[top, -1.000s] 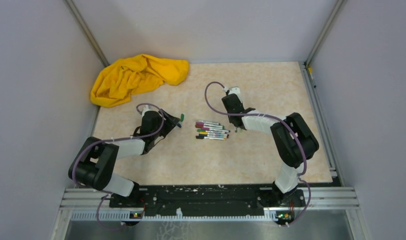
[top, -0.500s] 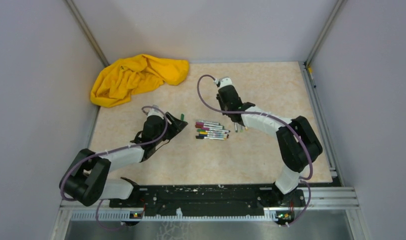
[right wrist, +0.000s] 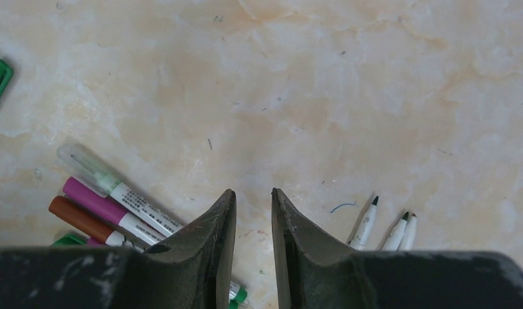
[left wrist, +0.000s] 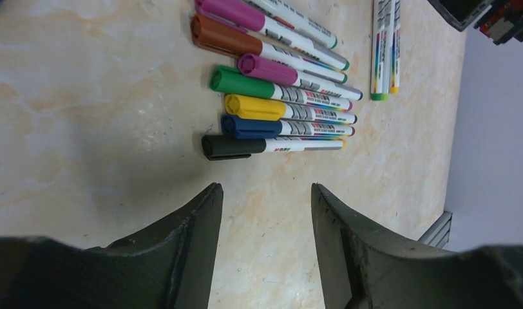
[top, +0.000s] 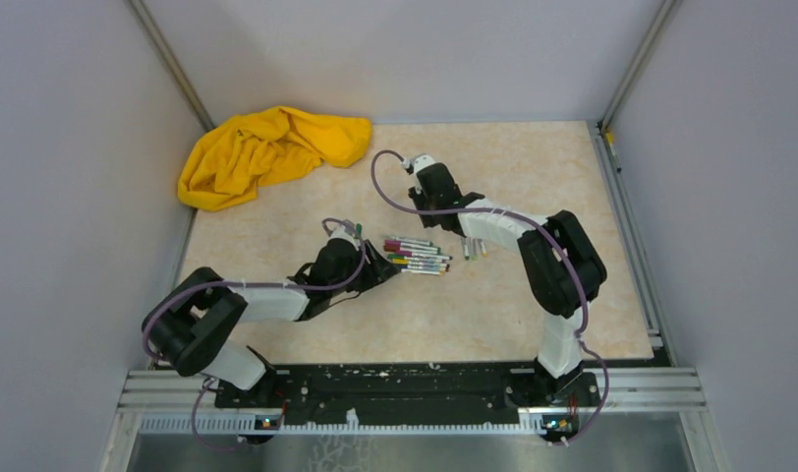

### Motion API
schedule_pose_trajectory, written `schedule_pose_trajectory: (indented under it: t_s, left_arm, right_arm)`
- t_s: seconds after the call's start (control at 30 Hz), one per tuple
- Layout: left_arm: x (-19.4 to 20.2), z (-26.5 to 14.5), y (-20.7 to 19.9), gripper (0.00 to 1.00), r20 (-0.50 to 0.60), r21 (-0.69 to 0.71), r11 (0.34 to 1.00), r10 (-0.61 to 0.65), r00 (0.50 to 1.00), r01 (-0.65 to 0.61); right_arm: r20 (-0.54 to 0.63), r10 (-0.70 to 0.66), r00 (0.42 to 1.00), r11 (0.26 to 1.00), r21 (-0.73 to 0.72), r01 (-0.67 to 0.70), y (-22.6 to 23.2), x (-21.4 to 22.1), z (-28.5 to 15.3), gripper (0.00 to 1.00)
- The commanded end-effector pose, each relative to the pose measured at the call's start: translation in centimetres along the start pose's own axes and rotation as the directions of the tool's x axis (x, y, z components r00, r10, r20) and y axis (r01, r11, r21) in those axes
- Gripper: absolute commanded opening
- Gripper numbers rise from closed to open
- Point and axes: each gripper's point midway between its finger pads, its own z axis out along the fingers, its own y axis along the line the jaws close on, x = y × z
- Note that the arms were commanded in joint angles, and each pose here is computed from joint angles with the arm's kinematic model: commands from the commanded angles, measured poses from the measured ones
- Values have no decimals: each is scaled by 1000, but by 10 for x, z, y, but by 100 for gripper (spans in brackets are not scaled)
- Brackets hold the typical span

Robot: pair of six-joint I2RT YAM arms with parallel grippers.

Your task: Open the pen caps

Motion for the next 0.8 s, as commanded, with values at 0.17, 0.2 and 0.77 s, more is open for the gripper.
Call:
schedule_pose_trajectory:
  t_s: [0.17, 0.2, 0.77]
  left_arm:
    - [15, 23, -24, 56, -16, 34, 998, 51, 999, -51]
    - [15, 24, -24, 55, -15, 30, 998, 54, 998, -54]
    - [22, 43, 7, 29, -34, -184, 966, 181, 983, -184]
  right_arm:
    - [10, -17, 1000, 997, -75, 17, 17, -12, 10, 26]
    - [6, -18, 1000, 997, -78, 18, 18, -11, 10, 26]
    - [-35, -62, 997, 993, -107, 58, 23, 5, 23, 19]
